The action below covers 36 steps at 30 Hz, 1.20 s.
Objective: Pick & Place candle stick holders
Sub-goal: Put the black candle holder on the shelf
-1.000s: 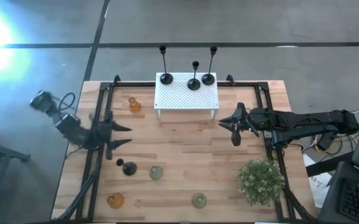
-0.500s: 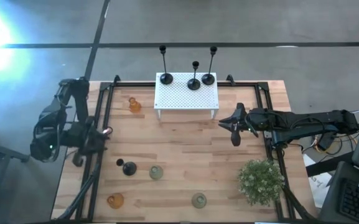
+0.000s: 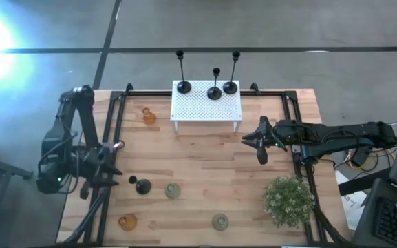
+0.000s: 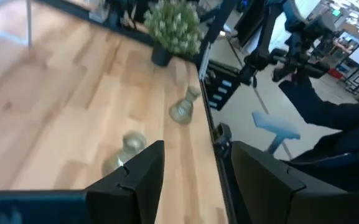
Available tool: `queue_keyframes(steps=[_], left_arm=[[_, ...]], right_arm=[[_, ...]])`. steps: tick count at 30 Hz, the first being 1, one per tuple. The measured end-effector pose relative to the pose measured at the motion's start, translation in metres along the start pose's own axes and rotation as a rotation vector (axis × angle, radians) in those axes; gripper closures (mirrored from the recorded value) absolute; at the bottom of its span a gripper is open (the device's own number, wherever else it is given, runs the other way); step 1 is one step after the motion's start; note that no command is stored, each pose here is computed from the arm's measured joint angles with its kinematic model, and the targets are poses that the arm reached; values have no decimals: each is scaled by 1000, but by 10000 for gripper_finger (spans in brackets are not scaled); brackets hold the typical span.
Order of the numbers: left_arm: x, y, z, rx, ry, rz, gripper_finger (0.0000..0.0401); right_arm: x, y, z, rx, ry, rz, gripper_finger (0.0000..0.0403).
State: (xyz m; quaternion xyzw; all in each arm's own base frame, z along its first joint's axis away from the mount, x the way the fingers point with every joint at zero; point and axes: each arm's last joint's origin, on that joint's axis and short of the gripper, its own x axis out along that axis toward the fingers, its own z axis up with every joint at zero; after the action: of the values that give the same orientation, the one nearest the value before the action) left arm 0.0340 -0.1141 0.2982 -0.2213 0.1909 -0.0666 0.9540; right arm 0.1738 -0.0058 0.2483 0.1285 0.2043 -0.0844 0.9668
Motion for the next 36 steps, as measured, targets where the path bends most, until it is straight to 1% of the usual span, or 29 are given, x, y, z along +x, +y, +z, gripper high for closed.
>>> queue_keyframes(steps=[7, 13, 19, 23, 30, 36], left_arm=[[5, -6, -11, -143, 66, 18, 209], [7, -6, -18, -229, 144, 58, 209], [10, -1, -31, -211, 282, 158, 209], [14, 2, -45, -198, 347, 212, 209], [25, 19, -68, -174, 332, 303, 209], [35, 33, -86, -192, 319, 315, 209]], right_arm=[[0, -1, -2, -6, 18, -5, 335], [0, -1, -5, -9, 47, -15, 335], [0, -1, -5, -17, 46, -14, 335], [0, -1, -4, -27, 46, -14, 335], [0, -1, -4, -35, 45, -14, 335], [0, -1, -4, -35, 44, -14, 335]])
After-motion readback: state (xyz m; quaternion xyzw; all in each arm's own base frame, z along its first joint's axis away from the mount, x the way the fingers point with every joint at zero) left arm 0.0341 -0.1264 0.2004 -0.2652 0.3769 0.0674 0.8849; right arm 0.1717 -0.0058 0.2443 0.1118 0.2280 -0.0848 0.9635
